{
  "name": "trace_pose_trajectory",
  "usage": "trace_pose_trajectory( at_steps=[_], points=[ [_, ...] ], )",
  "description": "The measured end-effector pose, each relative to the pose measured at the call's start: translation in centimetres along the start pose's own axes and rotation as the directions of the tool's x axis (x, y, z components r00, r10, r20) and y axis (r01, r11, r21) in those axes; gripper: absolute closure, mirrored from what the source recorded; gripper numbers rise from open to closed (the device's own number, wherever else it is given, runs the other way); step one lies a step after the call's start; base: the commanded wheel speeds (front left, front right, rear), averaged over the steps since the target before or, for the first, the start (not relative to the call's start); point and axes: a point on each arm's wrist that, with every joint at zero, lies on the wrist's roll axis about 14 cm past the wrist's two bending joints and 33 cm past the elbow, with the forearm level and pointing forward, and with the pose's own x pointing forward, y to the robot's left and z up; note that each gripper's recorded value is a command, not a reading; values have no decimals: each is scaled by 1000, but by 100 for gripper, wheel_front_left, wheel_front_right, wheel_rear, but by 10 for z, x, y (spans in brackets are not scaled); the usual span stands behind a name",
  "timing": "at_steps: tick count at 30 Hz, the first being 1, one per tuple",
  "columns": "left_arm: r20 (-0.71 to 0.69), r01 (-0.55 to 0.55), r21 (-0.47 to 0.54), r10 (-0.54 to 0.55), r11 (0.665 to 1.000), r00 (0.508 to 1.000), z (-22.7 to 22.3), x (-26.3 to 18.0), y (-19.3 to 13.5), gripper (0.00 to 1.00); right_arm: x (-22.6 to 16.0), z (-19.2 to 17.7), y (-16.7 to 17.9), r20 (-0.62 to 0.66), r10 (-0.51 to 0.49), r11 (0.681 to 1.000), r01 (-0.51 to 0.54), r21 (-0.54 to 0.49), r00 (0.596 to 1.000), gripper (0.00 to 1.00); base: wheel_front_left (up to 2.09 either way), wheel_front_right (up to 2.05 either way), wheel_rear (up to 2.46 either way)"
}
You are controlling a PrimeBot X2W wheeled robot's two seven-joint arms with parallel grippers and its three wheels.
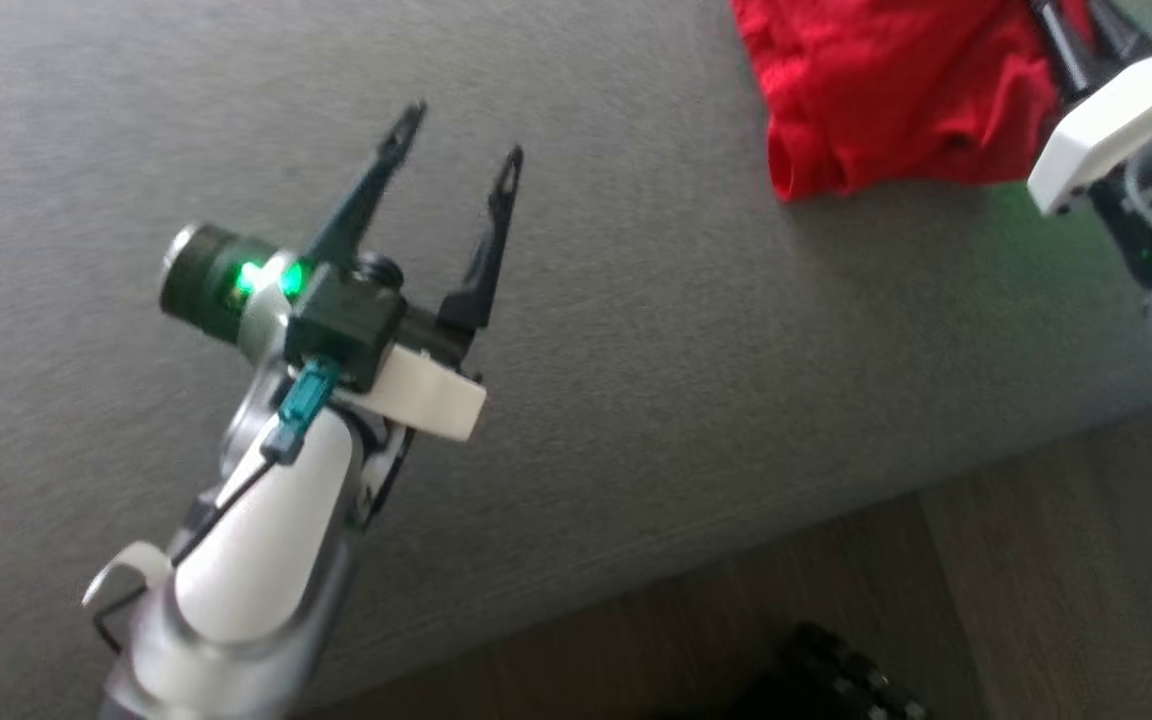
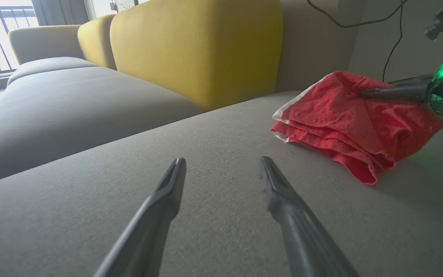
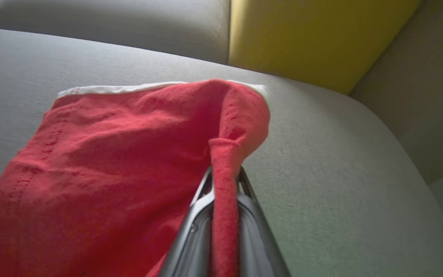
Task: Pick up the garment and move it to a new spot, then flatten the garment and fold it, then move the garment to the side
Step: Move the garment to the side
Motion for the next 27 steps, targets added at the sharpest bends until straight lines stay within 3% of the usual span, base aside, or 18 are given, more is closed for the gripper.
trace_pose_trajectory(
  at_steps=[9,17,27],
  points=[
    [13,97,-57,-97,994,995,-31,32,-23,0,-2,-23,-55,-58,-120,991,116,-58,991,100,0,0,0],
    [49,121,-85,-117,989,992,-33,41,-29,0,-10,-25,-92,-70,-202,974,194,-114,977,100,0,0,0],
    [59,130,-84,-125,988,990,-32,43,-29,0,-5,-13,-102,-22,-229,962,223,-160,973,100,0,0,0]
  ],
)
